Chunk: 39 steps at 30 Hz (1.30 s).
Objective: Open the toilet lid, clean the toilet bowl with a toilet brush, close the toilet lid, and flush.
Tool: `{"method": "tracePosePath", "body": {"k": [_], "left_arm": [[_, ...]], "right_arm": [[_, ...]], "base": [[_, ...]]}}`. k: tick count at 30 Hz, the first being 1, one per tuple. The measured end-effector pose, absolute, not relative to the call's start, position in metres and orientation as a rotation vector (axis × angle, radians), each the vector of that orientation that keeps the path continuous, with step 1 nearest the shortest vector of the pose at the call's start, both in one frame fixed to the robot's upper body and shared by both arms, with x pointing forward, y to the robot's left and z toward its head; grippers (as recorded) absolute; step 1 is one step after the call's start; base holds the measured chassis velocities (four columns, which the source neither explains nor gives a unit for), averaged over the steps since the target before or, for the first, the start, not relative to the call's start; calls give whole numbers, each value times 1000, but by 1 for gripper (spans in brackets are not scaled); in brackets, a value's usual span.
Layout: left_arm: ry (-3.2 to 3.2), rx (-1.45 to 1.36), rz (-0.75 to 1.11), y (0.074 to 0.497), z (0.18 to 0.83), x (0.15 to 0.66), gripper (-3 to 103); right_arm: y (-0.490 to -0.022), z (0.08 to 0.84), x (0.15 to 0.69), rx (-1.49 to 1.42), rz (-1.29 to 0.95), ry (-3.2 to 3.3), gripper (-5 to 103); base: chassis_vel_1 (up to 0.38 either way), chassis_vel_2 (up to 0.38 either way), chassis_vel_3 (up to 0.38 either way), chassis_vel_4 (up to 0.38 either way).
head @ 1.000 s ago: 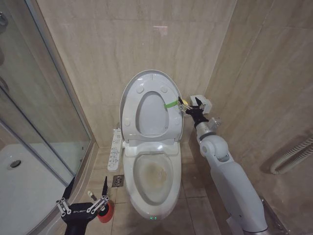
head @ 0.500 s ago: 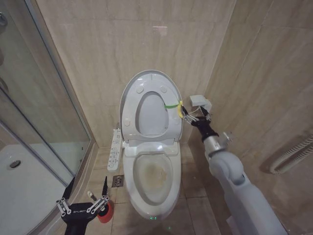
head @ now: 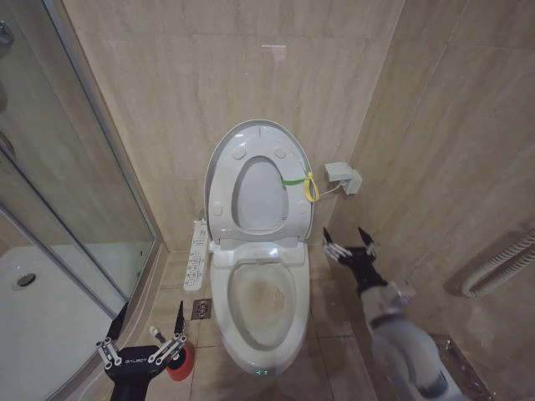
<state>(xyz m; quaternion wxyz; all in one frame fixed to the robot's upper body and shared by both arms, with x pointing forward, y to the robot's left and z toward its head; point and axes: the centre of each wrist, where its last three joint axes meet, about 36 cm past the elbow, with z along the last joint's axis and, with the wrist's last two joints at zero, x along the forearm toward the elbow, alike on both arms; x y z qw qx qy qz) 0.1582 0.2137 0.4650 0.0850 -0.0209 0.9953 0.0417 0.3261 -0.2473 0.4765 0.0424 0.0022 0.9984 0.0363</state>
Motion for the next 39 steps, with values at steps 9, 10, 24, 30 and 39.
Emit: {"method": "tracePosePath", "body": {"k": [9,10,24,30,39], "left_arm": [[2968,-63,124,214,465,158,100],[2968,-63,124,214,465,158,100],[2968,-63,124,214,465,158,100],[2968,-63,124,214,465,158,100],[2968,-63,124,214,465,158,100]], "right_arm": [[-246,460,279,104,92,3082,100],[-248,459,273,122,96,3088,100],[-255,479,223,-13,69,3102,100],[-253,482,214,-52,66,3106,100],[-244,479,206,26,103,3111,100]], "base": [[0,0,0,0],[0,0,0,0],[0,0,0,0],[0,0,0,0],[0,0,0,0]]}}
